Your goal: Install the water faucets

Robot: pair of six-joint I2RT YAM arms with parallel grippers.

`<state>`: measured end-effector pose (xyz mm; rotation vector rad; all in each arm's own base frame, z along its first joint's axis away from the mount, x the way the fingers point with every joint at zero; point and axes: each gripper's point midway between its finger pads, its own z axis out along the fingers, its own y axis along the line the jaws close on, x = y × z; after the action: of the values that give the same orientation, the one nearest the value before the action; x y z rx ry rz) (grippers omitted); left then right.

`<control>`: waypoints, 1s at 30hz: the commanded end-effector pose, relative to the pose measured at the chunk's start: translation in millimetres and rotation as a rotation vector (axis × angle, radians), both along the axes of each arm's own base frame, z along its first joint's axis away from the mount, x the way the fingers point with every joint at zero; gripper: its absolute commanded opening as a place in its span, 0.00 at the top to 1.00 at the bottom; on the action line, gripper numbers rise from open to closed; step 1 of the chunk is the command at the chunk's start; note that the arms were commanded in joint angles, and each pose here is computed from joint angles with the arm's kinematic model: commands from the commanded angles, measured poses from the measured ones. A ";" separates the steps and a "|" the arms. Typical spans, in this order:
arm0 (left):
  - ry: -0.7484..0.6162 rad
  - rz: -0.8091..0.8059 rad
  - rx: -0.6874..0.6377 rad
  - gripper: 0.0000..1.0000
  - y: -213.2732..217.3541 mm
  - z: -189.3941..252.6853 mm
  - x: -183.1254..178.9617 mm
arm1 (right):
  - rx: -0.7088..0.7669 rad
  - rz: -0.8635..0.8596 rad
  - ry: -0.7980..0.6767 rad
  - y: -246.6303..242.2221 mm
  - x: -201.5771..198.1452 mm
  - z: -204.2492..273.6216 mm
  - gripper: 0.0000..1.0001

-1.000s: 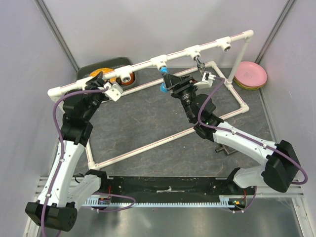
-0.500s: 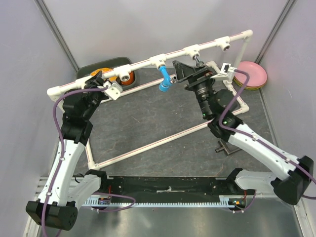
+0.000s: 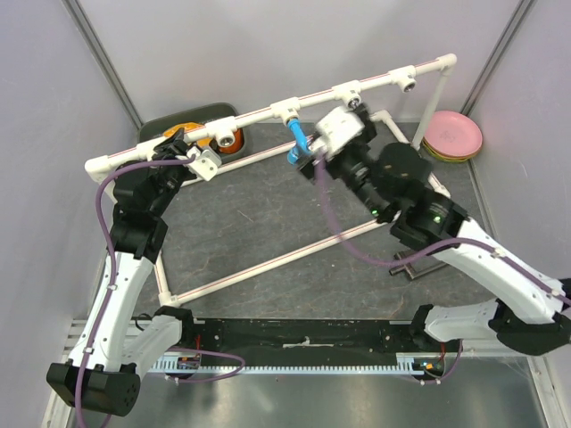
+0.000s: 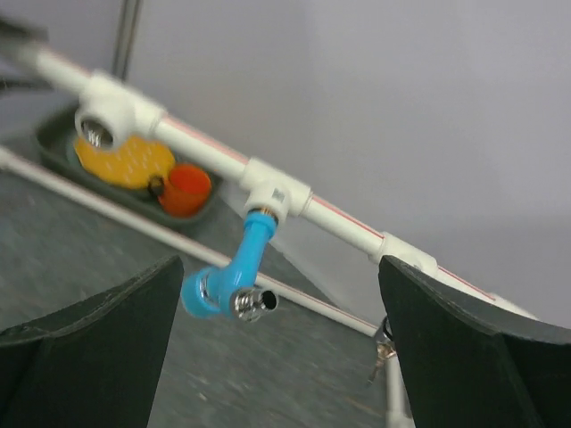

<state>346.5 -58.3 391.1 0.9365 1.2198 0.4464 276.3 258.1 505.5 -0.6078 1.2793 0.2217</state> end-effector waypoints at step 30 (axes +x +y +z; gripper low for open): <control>0.112 0.114 -0.094 0.98 22.9 -29.4 6.4 | -1.544 -0.488 -0.295 18.2 65.7 -125.2 0.02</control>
<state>346.1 -58.0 391.9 0.9349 1.2173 0.4477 329.8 275.0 363.7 -1.5761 1.0684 -1.3149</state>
